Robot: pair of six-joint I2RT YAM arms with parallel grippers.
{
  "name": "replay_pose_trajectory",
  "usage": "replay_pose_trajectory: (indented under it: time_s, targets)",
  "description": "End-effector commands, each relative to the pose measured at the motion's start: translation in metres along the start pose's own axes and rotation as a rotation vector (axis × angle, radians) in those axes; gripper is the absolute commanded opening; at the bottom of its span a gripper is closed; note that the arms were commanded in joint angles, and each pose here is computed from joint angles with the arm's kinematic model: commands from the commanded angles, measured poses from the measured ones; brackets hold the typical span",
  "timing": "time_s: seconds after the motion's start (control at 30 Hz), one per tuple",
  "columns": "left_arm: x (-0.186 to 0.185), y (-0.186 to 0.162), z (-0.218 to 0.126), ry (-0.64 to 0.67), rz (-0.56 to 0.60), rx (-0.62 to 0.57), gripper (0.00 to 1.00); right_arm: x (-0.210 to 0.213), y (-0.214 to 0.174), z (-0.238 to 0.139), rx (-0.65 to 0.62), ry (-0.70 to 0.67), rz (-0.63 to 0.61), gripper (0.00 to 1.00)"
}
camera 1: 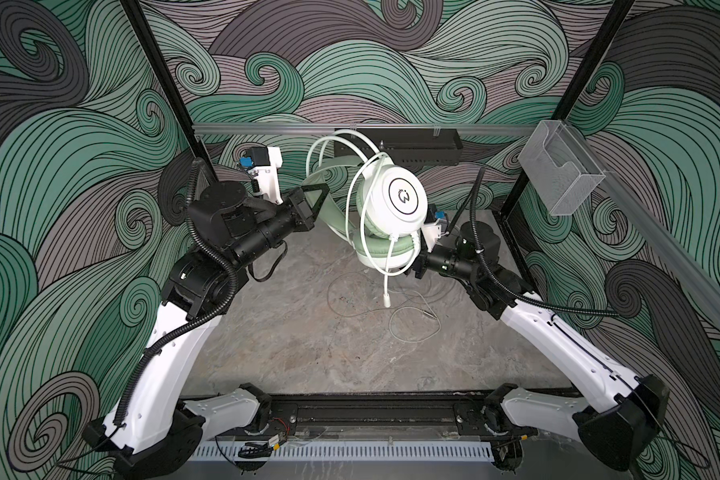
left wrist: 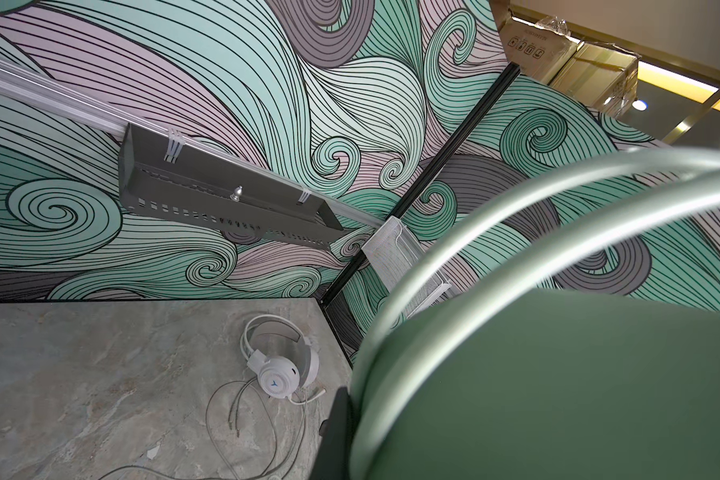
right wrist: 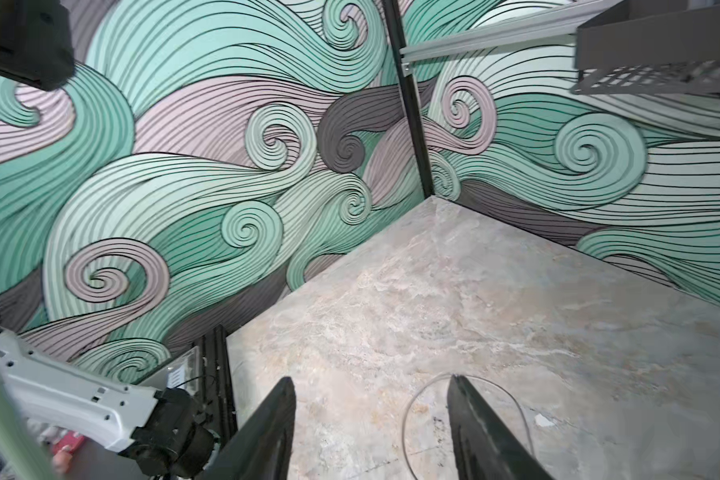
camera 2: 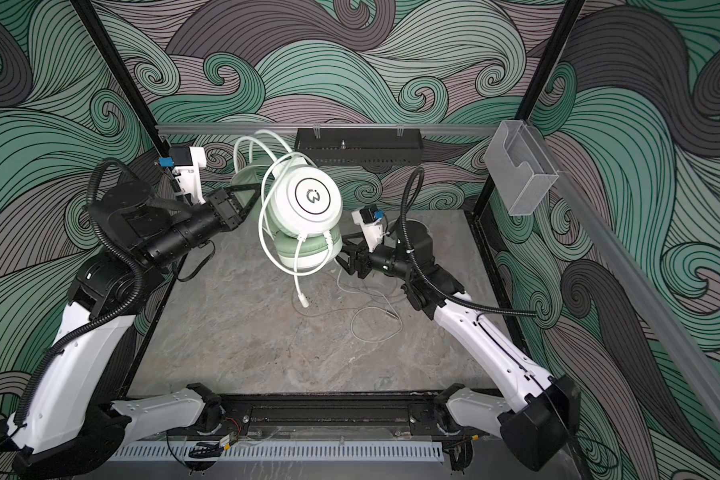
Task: Wrap the headphones
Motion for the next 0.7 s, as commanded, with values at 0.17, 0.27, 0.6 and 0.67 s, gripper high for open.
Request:
replay_pose_trajectory:
  time_s: [0.17, 0.27, 0.6, 0.67]
  targets:
    - [-0.016, 0.013, -0.009, -0.045, -0.033, -0.046, 0.0, -0.002, 0.001, -0.043, 0.061, -0.113, -0.128, 0.88]
    - [-0.017, 0.014, -0.008, -0.053, -0.036, -0.047, 0.0, 0.005, -0.006, -0.05, 0.09, -0.092, -0.166, 0.9]
    - [-0.021, 0.017, -0.01, -0.066, -0.049, -0.049, 0.0, 0.013, -0.022, -0.037, 0.111, 0.015, -0.145, 0.96]
    - [-0.022, 0.018, -0.011, -0.069, -0.051, -0.053, 0.0, 0.011, -0.024, -0.03, 0.108, 0.031, -0.136, 0.96]
Point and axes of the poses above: each gripper's point midway between its finger pads, its own z axis out along the fingers, its own x axis along the line the jaws close on, y = z × x, the point moved 8 cm from there along -z, back along the fingers, and after that the axes turned 8 degrees about -z, right-handed, at the moved point
